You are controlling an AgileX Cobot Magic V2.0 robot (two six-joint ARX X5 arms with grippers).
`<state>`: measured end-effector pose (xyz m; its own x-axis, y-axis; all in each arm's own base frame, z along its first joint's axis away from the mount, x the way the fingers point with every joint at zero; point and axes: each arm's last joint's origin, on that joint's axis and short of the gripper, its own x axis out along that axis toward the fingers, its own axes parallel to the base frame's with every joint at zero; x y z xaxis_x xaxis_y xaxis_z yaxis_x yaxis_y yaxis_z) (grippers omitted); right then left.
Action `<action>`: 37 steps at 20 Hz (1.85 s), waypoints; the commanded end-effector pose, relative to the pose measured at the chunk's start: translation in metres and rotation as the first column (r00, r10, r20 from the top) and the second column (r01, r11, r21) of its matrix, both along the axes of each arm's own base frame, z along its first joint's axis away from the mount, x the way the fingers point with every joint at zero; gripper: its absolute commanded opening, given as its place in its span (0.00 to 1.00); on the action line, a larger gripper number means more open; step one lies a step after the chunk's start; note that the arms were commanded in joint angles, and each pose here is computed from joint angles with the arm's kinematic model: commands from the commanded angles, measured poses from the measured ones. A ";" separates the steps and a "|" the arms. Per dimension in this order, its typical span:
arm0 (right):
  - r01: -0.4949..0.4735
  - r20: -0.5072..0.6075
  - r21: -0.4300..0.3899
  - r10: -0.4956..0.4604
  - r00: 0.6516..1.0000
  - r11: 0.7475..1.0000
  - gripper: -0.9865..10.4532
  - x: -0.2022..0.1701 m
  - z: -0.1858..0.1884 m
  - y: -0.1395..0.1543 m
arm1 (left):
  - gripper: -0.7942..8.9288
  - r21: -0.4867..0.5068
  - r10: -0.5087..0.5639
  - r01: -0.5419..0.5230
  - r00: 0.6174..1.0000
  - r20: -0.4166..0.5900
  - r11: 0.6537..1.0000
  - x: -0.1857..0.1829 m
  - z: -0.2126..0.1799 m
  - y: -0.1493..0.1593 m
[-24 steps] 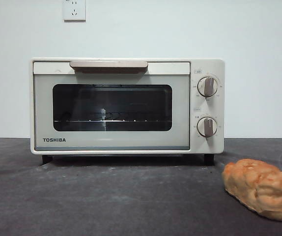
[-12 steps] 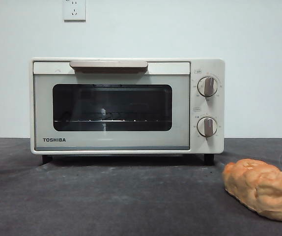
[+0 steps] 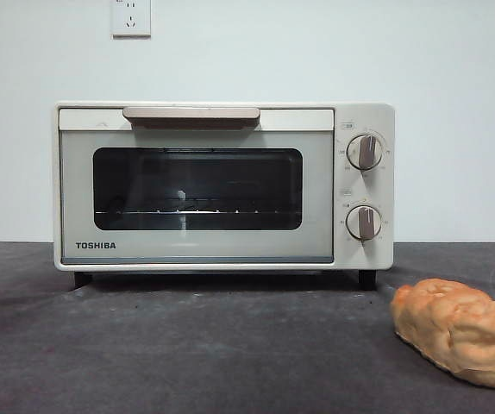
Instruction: The left arm flap open the oven, the right arm pick bread and place it into oven, the left arm flap close the oven
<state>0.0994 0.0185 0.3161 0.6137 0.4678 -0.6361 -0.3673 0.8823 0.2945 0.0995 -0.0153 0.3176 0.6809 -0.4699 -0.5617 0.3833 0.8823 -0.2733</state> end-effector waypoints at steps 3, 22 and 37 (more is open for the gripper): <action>0.000 0.016 0.005 0.000 1.000 1.000 0.43 0.001 0.004 0.000 | 0.10 0.012 -0.017 0.017 0.999 0.034 1.000 0.000 0.006 0.000; -0.043 -0.169 -0.017 0.039 0.985 0.999 0.44 0.047 -0.092 0.070 | 0.10 0.010 -0.016 0.016 0.999 0.034 1.000 0.000 0.006 0.000; 0.010 -0.207 -0.235 -0.060 0.976 0.972 0.46 0.080 -0.147 0.110 | 0.10 0.010 -0.016 0.016 0.999 0.034 1.000 0.000 0.006 0.000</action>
<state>0.1783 0.1255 0.1693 0.4681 0.2736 -0.8403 -0.2910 0.9456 0.1457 0.0996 -0.0154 0.3176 0.6805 -0.4701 -0.5620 0.3855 0.8820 -0.2710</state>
